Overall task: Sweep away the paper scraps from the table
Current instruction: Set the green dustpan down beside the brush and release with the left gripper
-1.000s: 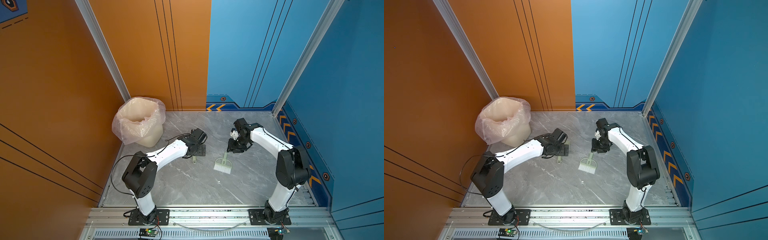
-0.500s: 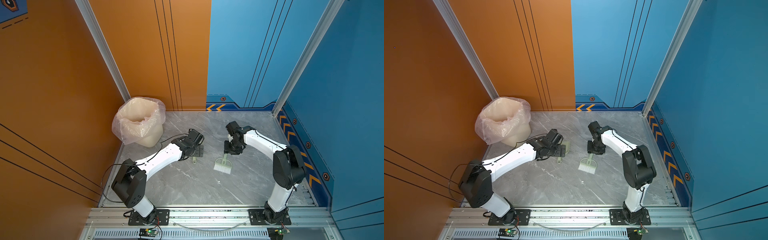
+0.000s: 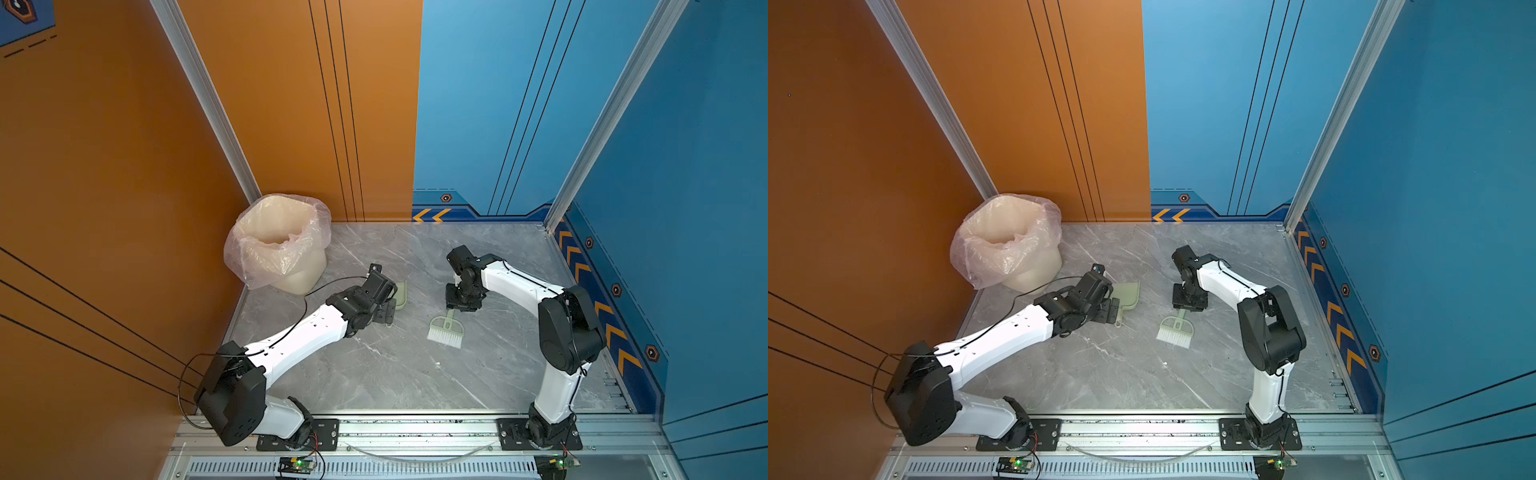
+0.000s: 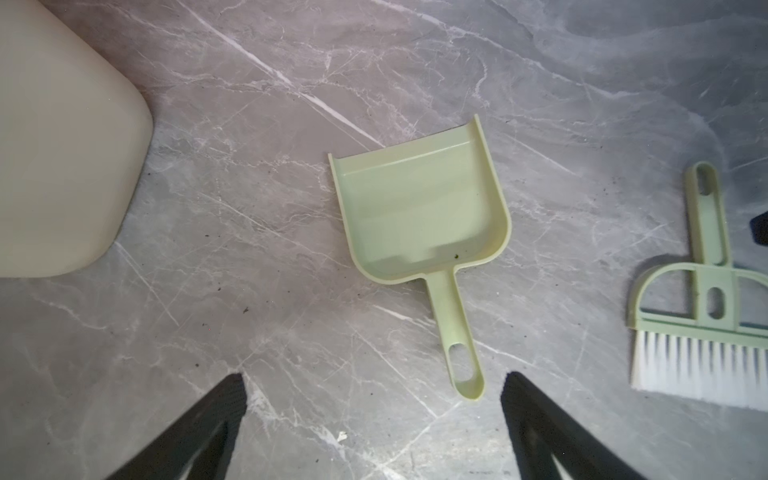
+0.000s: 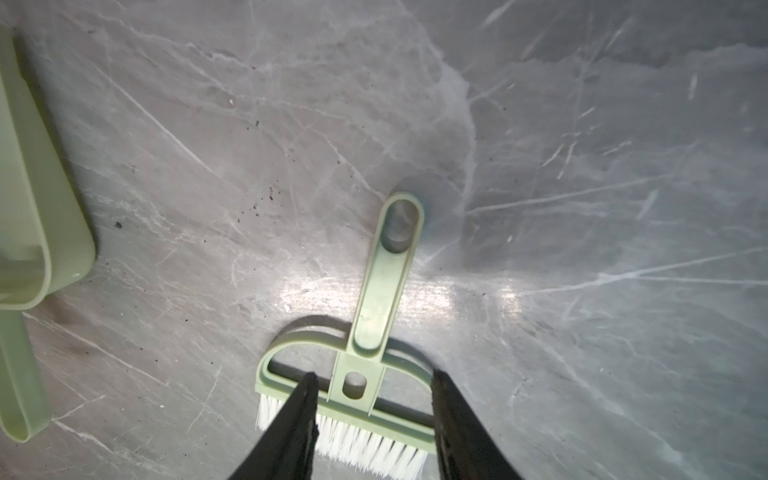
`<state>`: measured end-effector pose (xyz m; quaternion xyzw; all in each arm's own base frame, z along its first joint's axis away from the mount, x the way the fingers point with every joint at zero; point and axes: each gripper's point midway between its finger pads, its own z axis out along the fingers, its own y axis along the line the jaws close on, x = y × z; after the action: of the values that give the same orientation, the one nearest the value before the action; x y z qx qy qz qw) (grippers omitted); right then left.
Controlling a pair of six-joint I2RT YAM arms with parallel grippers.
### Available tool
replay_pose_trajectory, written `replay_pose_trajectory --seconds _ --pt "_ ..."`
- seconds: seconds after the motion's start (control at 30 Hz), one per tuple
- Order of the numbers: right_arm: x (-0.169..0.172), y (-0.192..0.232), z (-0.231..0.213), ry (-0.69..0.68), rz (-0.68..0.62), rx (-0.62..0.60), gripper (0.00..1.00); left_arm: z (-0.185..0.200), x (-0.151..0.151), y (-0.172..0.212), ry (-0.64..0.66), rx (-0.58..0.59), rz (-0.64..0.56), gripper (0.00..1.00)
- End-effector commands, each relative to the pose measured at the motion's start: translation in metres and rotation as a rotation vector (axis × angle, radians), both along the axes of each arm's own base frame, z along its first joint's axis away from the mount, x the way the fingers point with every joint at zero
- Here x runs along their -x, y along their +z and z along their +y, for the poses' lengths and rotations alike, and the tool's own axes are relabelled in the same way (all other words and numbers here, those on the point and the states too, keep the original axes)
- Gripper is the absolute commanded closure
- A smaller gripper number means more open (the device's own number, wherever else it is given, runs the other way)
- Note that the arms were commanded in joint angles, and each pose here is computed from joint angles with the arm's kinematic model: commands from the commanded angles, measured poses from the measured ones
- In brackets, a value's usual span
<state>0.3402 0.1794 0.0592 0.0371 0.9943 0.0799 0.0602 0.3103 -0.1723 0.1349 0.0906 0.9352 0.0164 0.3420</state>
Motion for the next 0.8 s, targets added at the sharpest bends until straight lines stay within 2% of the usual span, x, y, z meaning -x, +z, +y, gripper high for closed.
replay_pose_trajectory --seconds 0.0,0.4,0.5,0.63,0.77 --pt "0.002 -0.007 -0.005 -0.005 -0.001 0.040 0.53 0.011 0.001 0.009 -0.014 -0.056 -0.080 0.02" --pt "0.001 0.001 -0.014 0.031 -0.094 0.062 0.53 0.046 0.009 0.028 -0.012 -0.083 -0.330 0.02" --pt "0.000 0.002 -0.016 0.036 -0.123 0.068 0.53 0.064 0.011 0.031 0.028 -0.138 -0.392 0.02" --pt "-0.002 0.004 -0.018 0.047 -0.156 0.082 0.52 0.088 0.013 0.030 0.093 -0.217 -0.433 0.02" --pt "-0.005 0.010 -0.021 0.061 -0.201 0.096 0.52 0.107 0.012 0.024 0.133 -0.258 -0.412 0.02"
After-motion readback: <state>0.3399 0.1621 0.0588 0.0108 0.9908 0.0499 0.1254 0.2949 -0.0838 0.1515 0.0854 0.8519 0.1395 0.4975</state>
